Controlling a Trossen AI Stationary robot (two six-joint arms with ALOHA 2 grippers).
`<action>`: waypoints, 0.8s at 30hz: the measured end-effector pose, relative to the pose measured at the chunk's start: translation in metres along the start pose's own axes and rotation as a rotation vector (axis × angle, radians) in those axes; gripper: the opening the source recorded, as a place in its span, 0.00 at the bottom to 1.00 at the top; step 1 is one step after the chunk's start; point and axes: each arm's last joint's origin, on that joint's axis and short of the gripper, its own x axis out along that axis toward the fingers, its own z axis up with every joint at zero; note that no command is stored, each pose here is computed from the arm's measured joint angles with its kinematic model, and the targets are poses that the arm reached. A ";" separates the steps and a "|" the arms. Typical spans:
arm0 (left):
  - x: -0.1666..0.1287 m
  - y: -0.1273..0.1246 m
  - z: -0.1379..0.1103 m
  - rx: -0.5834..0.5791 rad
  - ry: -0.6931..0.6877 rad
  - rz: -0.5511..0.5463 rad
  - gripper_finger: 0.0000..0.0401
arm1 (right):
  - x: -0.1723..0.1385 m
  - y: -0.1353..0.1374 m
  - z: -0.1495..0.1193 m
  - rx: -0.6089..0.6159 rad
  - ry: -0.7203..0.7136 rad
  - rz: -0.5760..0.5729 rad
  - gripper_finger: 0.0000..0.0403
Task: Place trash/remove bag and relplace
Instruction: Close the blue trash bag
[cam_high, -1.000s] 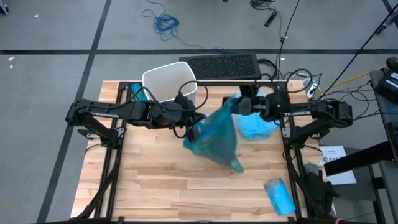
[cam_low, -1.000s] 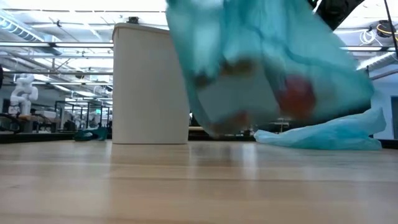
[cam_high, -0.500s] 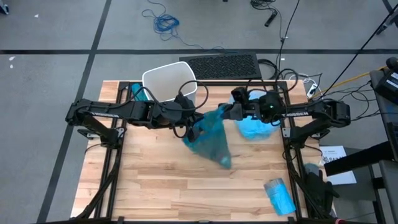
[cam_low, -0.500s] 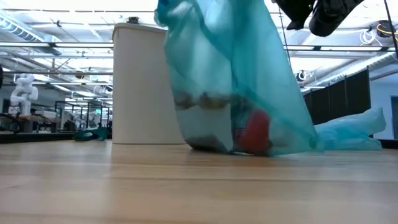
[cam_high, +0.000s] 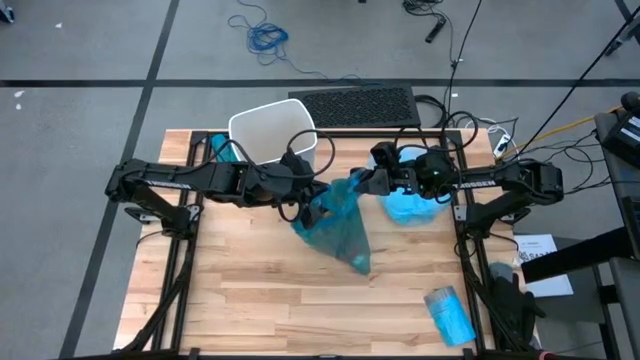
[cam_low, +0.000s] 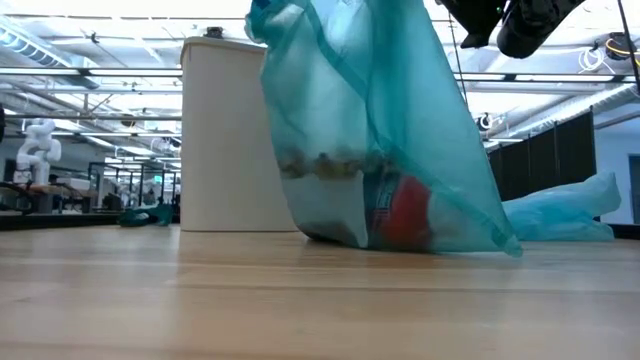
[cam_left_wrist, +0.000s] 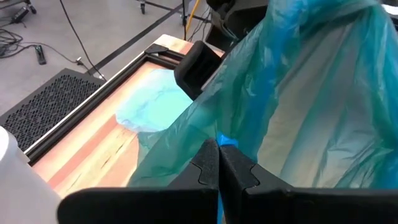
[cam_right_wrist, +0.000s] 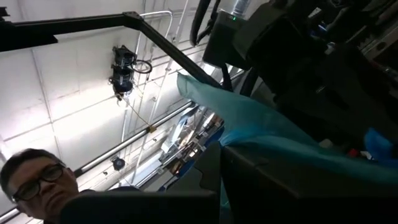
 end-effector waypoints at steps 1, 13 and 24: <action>0.000 0.000 0.000 0.001 0.003 0.001 0.00 | 0.000 0.000 0.000 -0.001 -0.001 0.001 0.00; 0.000 0.001 -0.001 0.006 0.012 0.005 0.00 | -0.001 -0.005 0.000 -0.004 0.024 -0.040 0.00; 0.000 0.001 -0.002 0.007 0.016 0.005 0.00 | -0.001 0.000 0.001 -0.029 0.005 0.003 0.10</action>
